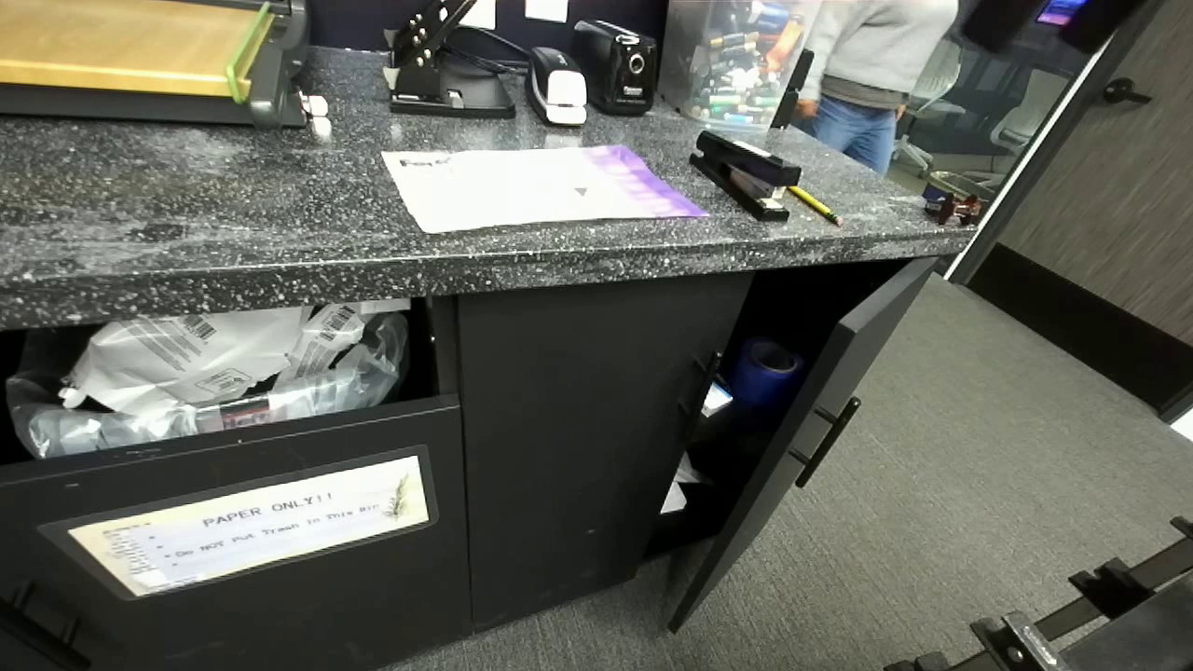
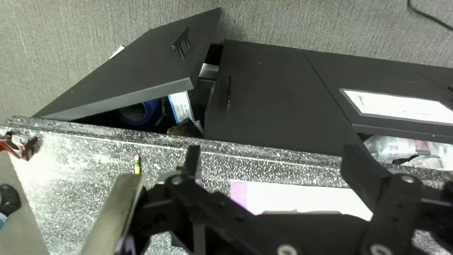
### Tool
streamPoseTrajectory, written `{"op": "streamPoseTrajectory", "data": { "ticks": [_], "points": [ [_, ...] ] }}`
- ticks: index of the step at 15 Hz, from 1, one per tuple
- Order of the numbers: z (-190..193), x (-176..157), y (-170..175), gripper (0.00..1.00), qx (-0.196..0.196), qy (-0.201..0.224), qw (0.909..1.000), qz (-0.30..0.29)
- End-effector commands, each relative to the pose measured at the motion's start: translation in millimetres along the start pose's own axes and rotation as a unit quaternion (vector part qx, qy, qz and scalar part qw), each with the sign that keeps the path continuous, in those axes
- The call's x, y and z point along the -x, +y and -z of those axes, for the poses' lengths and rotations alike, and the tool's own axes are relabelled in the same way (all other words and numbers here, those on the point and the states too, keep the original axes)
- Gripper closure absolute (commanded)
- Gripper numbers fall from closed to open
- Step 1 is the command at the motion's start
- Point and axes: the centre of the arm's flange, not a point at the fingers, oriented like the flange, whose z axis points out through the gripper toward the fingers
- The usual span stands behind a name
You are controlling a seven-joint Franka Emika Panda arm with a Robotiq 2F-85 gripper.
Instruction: Move the stapler to the left and put it on the paper
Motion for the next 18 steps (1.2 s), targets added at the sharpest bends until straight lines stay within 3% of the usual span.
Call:
{"op": "streamPoseTrajectory", "data": {
  "ticks": [1, 8, 12, 18],
  "points": [
    [-14, -88, 6, 0.00, -0.005, -0.009, 0.9999, -0.013],
    [-28, -164, 73, 0.00, -0.012, -0.037, 0.9961, -0.079],
    [-48, -192, 106, 0.00, -0.013, -0.052, 0.9923, -0.111],
    [-102, -220, 120, 0.00, -0.025, -0.070, 0.9883, -0.133]
  ]
}}
